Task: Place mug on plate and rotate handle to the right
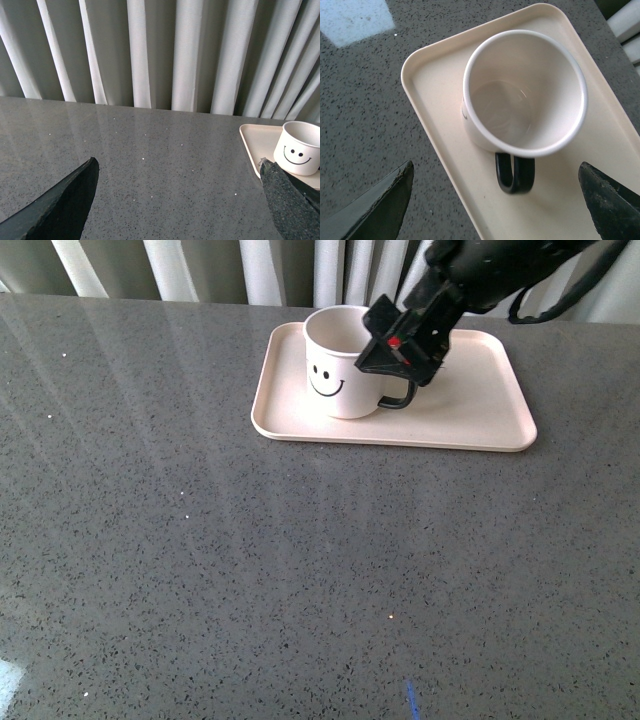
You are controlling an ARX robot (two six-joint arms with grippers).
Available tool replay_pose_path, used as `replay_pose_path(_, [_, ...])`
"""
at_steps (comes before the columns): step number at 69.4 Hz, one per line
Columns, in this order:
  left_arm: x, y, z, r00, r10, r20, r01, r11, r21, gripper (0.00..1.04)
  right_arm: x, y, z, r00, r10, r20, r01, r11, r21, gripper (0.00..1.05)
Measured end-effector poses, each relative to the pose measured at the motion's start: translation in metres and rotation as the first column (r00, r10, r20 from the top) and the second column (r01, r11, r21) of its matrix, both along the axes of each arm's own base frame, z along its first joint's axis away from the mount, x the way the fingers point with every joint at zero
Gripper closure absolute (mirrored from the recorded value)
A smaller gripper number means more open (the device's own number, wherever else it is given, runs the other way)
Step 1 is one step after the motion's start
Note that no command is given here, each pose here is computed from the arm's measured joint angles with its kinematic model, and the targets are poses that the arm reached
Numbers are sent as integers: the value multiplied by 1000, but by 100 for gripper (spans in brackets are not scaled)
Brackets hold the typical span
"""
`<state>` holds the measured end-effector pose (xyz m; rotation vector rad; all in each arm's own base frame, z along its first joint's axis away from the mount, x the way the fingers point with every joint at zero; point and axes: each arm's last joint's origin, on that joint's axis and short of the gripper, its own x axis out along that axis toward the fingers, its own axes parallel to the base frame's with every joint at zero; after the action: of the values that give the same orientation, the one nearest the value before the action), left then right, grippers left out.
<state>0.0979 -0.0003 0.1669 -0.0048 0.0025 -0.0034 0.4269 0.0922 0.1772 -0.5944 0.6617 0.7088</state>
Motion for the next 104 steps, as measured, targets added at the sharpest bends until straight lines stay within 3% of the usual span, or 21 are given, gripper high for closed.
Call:
replay_pose_path(16, [0, 0, 0, 1000, 0, 0, 0, 1000, 0, 9, 21, 36, -7, 999, 15, -46, -15, 1000, -6, 9])
replay_pose_path(35, [0, 0, 0, 1000, 0, 0, 0, 1000, 0, 9, 29, 54, -22, 995, -2, -96, -1, 999, -34, 9])
replay_pose_path(46, [0, 0, 0, 1000, 0, 0, 0, 1000, 0, 9, 32, 56, -28, 994, -11, -106, 6, 999, -47, 27])
replay_pose_path(79, [0, 0, 0, 1000, 0, 0, 0, 1000, 0, 9, 40, 61, -31, 996, -1, -94, -6, 997, -72, 103])
replay_pose_path(104, [0, 0, 0, 1000, 0, 0, 0, 1000, 0, 9, 41, 34, -21, 991, 129, -28, -131, 988, -88, 103])
